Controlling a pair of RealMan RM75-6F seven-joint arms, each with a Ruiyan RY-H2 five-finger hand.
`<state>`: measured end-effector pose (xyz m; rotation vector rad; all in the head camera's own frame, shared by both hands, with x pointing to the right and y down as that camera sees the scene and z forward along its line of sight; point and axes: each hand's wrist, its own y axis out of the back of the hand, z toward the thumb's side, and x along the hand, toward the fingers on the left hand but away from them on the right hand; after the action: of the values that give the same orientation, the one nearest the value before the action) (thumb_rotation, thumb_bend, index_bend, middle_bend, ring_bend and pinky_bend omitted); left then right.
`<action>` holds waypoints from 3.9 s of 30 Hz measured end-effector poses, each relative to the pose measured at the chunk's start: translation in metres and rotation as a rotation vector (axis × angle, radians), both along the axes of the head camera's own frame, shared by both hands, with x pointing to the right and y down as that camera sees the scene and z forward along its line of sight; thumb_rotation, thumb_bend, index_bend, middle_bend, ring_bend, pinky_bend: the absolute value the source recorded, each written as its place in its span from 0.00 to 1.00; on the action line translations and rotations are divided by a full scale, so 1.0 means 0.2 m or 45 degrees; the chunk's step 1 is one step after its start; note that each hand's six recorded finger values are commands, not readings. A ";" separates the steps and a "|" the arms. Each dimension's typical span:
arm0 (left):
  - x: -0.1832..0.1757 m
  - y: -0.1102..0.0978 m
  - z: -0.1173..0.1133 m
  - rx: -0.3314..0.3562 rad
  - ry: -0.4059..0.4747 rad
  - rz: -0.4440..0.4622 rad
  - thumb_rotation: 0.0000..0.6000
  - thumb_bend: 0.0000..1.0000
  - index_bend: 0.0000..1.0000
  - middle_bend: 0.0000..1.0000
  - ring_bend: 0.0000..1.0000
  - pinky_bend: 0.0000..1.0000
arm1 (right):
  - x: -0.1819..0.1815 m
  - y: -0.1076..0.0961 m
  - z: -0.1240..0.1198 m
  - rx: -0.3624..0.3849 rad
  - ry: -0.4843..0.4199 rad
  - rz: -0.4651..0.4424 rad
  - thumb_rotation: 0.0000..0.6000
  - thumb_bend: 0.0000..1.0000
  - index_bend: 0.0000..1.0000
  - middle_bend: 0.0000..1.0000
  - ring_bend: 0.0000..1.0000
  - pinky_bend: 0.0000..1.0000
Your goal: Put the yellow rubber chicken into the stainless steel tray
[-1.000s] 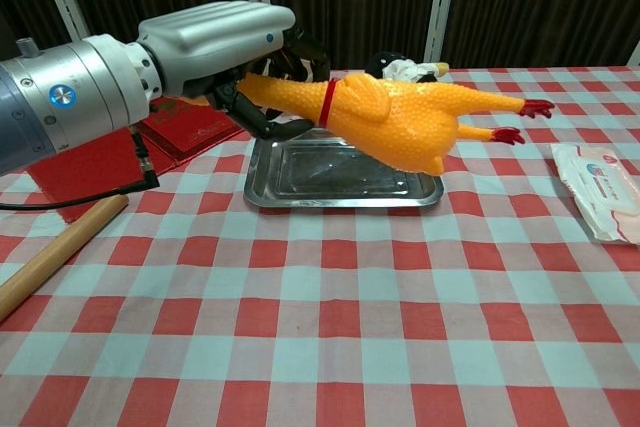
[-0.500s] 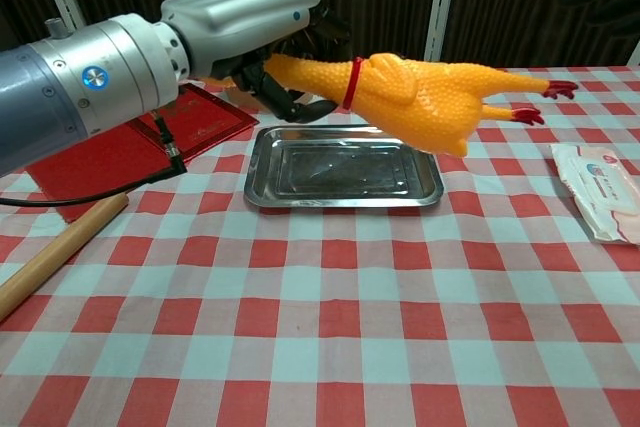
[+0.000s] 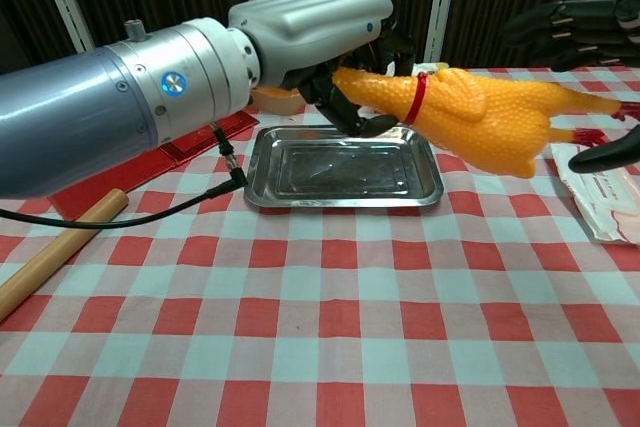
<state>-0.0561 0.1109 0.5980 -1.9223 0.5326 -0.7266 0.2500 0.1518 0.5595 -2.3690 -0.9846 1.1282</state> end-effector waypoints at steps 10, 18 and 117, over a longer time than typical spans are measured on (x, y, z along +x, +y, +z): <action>0.08 0.02 -0.01 -0.009 -0.011 -0.021 1.00 0.65 0.63 0.68 0.61 0.69 | 0.00 -0.03 0.11 -0.049 0.044 0.028 1.00 0.14 0.00 0.00 0.00 0.00; 0.12 0.03 -0.04 0.042 -0.014 -0.038 1.00 0.65 0.64 0.69 0.61 0.70 | 0.00 -0.04 0.15 -0.065 0.074 0.016 1.00 0.14 0.00 0.00 0.00 0.00; 0.14 0.04 0.01 0.104 -0.053 -0.111 1.00 0.63 0.63 0.69 0.61 0.69 | 0.20 -0.14 0.23 -0.090 0.203 0.170 1.00 0.17 0.05 0.07 0.07 0.17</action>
<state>-0.0279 0.1198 0.6000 -1.8138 0.6141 -0.7877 0.2896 0.1246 0.6050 -2.2532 -1.0756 1.3988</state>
